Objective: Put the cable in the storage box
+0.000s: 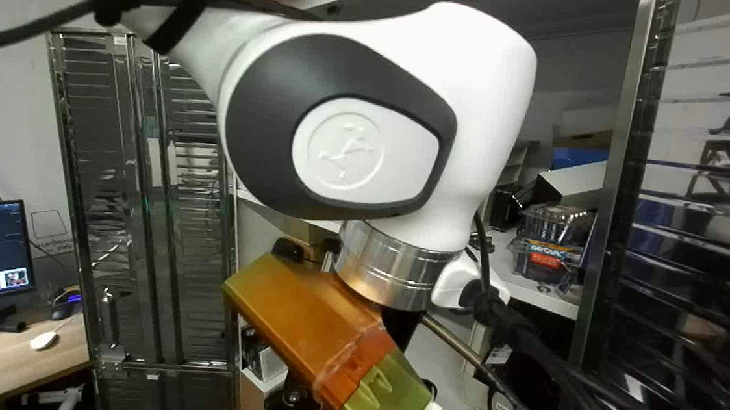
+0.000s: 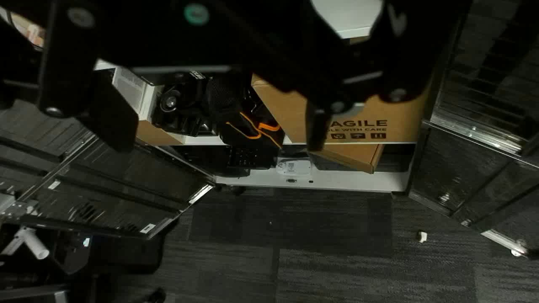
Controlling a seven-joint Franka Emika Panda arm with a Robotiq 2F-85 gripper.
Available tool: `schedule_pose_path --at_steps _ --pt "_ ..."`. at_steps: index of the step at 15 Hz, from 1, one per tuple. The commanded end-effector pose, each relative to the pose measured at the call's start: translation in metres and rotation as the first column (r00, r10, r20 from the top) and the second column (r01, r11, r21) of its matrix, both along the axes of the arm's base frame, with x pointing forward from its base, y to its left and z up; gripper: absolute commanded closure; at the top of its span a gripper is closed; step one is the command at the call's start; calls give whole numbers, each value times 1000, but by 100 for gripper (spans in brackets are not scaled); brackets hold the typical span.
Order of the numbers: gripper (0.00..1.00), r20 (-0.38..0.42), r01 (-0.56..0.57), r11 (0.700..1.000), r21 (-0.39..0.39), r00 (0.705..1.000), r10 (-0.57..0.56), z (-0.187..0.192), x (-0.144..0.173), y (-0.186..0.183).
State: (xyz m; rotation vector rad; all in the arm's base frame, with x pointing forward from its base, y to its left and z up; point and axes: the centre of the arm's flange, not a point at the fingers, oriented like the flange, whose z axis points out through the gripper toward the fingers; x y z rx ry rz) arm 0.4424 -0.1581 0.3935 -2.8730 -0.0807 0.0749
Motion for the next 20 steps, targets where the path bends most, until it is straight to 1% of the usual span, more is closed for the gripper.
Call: schedule_pose_path --at_steps 1,7,9,13,16,20 --pt "0 2 0 1000 -1 1000 0 1 1 0" --pt "0 9 0 1000 -3 1000 0 4 2 -1" --pt "0 15 25 1000 -13 1000 -24 0 9 0" --pt "0 48 70 996 -53 997 -68 6 41 16" --pt "0 107 82 994 -68 991 -74 22 78 41" --pt "0 177 103 990 -99 981 -85 52 116 64"
